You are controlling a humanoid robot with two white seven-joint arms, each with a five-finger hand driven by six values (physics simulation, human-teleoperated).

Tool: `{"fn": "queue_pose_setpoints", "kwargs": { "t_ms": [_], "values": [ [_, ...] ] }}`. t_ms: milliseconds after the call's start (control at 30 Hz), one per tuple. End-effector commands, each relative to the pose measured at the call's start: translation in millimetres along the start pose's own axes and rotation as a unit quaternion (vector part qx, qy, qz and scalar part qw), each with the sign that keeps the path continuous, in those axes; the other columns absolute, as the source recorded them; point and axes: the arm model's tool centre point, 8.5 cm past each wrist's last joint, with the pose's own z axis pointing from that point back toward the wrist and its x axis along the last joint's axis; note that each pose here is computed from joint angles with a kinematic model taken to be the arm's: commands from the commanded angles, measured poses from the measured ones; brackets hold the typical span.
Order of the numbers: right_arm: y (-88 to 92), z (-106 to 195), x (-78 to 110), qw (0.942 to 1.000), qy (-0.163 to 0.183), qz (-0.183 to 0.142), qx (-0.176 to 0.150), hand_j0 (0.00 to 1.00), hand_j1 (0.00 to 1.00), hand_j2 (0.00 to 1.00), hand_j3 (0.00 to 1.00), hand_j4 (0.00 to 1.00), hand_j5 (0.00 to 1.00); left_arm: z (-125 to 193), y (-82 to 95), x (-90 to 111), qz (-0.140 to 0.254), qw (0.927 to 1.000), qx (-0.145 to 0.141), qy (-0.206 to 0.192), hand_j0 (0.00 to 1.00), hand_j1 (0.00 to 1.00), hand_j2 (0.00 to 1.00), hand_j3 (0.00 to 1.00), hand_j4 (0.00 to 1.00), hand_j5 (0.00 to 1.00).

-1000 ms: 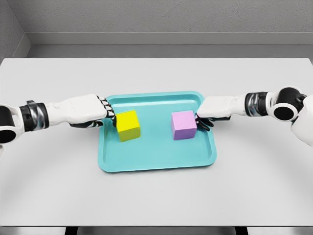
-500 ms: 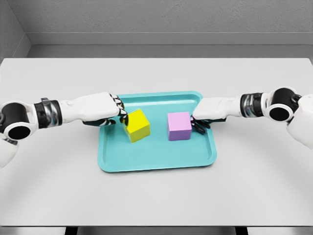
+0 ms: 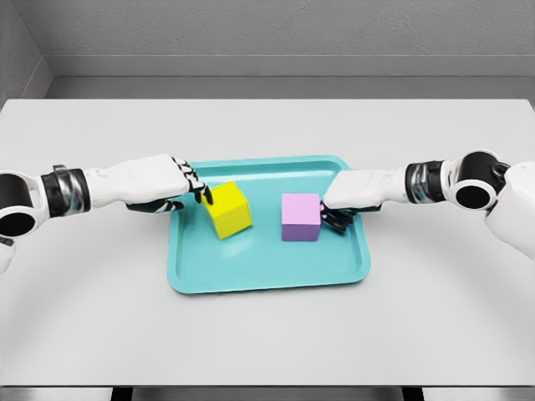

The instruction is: Push two cubes

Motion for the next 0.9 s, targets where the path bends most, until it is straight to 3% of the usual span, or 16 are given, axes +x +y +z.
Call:
{"fn": "queue_pose_setpoints", "kwargs": {
  "t_ms": [0,67,100,133,533,667,700,800,867],
  "values": [
    [-1.1,0,0.8,1.0,-0.002,-0.002,-0.003,0.1,0.1,0.1,0.1,0.1,0.1,1,1.8,1,0.001,1.0,0.003,-0.001,0.63,0.63,0.63,0.63,0.63,0.63],
    [-2.3,0,2.3,1.0,-0.004,0.0,-0.004,0.1,0.1,0.1,0.1,0.1,0.1,0,2.8,3,-0.001,1.0,0.005,-0.005,0.81,0.81,0.81,0.81,0.81,0.81],
    [-2.3,0,2.3,1.0,-0.004,0.0,-0.004,0.1,0.1,0.1,0.1,0.1,0.1,0,3.6,4,0.001,0.9999,0.008,-0.008,0.97,0.97,0.97,0.97,0.97,0.97],
    [-2.5,0,2.7,1.0,-0.004,0.0,-0.004,0.1,0.1,0.1,0.1,0.1,0.1,0,2.4,5,0.004,0.9999,0.008,-0.009,1.0,1.0,1.0,1.0,1.0,1.0],
    [-3.2,-6,5.4,0.9999,-0.01,0.0,-0.004,0.11,0.11,0.11,0.11,0.11,0.11,22,4.9,0,0.0,1.0,0.0,-0.002,1.0,1.0,1.0,1.0,1.0,1.0],
    [-2.5,4,-2.1,1.0,0.003,0.0,0.0,0.11,0.11,0.11,0.11,0.11,0.11,37,5.9,-8,0.032,0.9992,0.025,0.006,1.0,1.0,1.0,1.0,1.0,1.0],
    [-2.7,7,-3.8,1.0,0.006,0.001,0.001,0.11,0.11,0.11,0.11,0.11,0.11,39,0.1,-13,0.038,0.999,0.02,0.014,0.8,0.8,0.8,0.8,0.8,0.8],
    [3.3,14,-3.4,0.9999,0.009,0.006,0.013,0.11,0.11,0.11,0.11,0.11,0.11,57,-12.5,-27,0.045,0.9981,-0.007,0.04,0.49,0.49,0.49,0.49,0.49,0.49],
    [1.0,20,4.4,0.9996,0.002,0.022,0.017,0.11,0.11,0.11,0.11,0.11,0.11,55,-24.3,-37,0.053,0.9966,-0.022,0.059,0.39,0.39,0.39,0.39,0.39,0.39]
  ]
}}
